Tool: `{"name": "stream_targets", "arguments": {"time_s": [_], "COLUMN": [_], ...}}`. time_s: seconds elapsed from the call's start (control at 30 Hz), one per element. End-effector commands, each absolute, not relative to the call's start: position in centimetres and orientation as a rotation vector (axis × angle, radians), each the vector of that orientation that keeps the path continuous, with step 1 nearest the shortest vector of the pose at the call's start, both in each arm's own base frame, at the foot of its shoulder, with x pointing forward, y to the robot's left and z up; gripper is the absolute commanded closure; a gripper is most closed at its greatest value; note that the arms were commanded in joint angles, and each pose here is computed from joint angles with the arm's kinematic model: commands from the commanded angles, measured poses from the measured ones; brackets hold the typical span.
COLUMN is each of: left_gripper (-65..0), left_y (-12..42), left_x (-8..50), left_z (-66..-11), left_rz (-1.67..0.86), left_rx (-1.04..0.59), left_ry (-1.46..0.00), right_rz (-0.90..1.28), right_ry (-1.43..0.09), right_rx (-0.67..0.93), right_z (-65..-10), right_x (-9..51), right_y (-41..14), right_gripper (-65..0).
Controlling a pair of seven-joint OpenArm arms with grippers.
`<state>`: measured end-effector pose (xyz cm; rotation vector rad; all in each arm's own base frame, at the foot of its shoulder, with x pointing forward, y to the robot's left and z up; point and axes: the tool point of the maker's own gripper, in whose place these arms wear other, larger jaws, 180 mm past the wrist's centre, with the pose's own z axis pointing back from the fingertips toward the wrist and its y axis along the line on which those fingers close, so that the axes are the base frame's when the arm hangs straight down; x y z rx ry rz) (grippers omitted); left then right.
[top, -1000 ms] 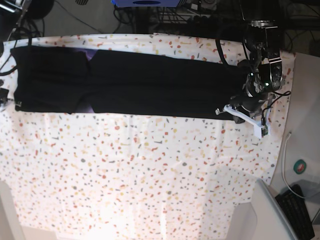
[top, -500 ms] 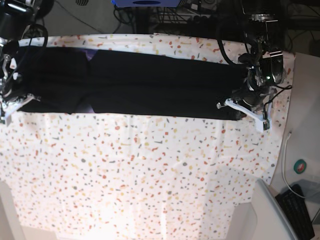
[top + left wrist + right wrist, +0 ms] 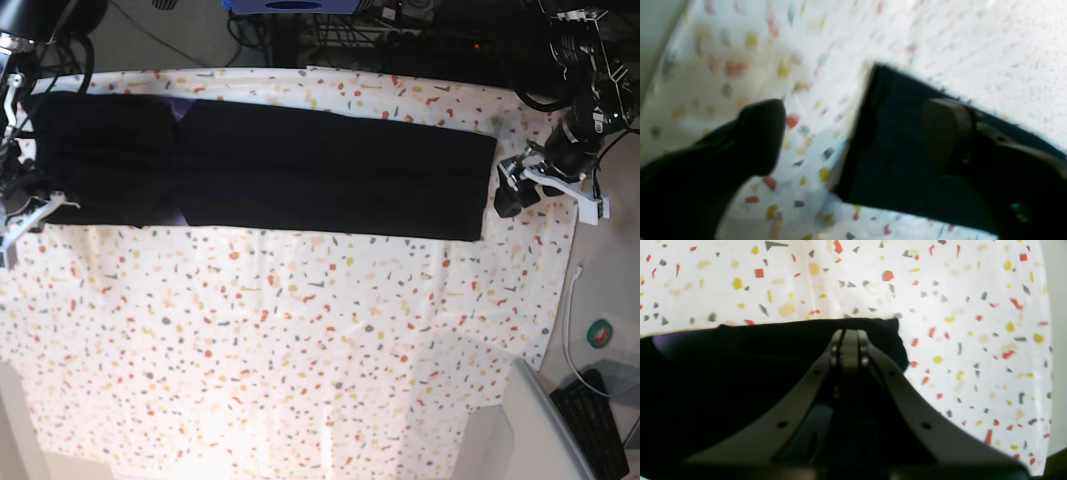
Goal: Layout the t-shirt on the table in an organized manner, then fold the t-shirt properly
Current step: 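Press and straighten the strip ends with both grippers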
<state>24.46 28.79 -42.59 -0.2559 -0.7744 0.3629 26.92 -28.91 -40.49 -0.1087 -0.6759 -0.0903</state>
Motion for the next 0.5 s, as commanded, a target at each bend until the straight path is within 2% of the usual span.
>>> {"name": "stream_targets", "arguments": {"time_s": [0.0, 0.2, 0.47], "left_gripper": [-64.2, -58.6, -58.4], "left_y": [28.9, 26.9, 24.6], "left_x": [25.9, 27.0, 26.2], "left_z": [-41.5, -44.0, -47.5], "left_rz": [0.344, 0.339, 0.34], "left_rx": [-0.282, -0.35, -0.395], "left_ry": [-0.828, -0.768, -0.654], "right_rz": [-0.081, -0.078, -0.084], "right_ry": [-0.725, -0.723, -0.724], "right_rx": [-0.123, -0.12, -0.123], "right_z": [-39.2, -39.3, -39.2], "right_x": [27.9, 27.9, 27.8], "right_y": [-29.4, -29.2, -29.4], "right_gripper": [0.0, 0.0, 0.0]}}
